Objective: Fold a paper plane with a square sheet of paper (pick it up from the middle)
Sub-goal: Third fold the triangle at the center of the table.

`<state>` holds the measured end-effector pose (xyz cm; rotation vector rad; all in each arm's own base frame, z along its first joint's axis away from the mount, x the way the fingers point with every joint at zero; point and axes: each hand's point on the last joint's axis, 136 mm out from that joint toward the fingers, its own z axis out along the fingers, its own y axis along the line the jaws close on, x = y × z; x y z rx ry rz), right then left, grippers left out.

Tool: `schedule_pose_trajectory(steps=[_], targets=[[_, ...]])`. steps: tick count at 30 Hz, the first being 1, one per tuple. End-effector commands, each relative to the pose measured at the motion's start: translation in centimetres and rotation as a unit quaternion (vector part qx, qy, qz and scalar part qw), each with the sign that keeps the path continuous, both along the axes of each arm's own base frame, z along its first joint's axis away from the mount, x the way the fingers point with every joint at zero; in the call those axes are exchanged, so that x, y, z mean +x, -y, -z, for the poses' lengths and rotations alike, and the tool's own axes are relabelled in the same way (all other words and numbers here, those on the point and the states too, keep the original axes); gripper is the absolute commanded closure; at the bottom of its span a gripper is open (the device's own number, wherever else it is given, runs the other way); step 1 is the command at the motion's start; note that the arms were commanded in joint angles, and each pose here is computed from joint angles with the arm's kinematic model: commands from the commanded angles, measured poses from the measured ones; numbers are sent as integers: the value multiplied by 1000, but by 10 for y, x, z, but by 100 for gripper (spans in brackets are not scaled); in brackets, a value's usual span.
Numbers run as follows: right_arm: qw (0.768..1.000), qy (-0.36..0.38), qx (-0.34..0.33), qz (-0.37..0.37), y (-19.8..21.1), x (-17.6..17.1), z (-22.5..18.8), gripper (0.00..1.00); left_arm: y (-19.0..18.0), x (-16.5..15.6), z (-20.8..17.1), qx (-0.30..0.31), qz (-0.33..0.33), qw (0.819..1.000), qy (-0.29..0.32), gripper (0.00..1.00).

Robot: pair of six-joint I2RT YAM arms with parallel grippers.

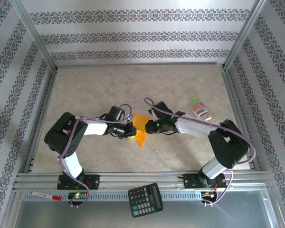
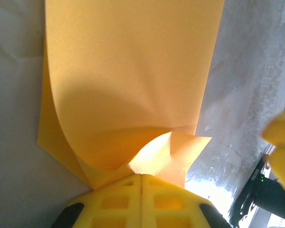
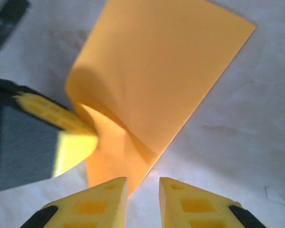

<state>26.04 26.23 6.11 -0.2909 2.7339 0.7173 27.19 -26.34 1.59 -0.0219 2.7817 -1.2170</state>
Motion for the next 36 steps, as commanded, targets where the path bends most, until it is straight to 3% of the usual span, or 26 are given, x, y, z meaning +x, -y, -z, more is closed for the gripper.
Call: schedule_pose_trajectory(steps=[1, 7, 13, 23, 36], targets=[[999, -22, 32, -5, -11, -27, -2, 76, -30, -19, 43, 82, -18, 995, -46, 100], [993, -43, 110, -17, -57, -54, 2, 86, -31, -20, 42, 83, -18, 995, -45, 100], [992, -56, 109, -30, -75, -51, 15, 94, -33, -21, 44, 89, -16, 995, -48, 100], [993, -99, 53, -21, -52, -68, 59, 99, -39, -21, 51, 110, -17, 993, -46, 100], [990, -120, 74, -5, -38, -99, 71, 100, -46, -26, 62, 132, -15, 990, -51, 100]])
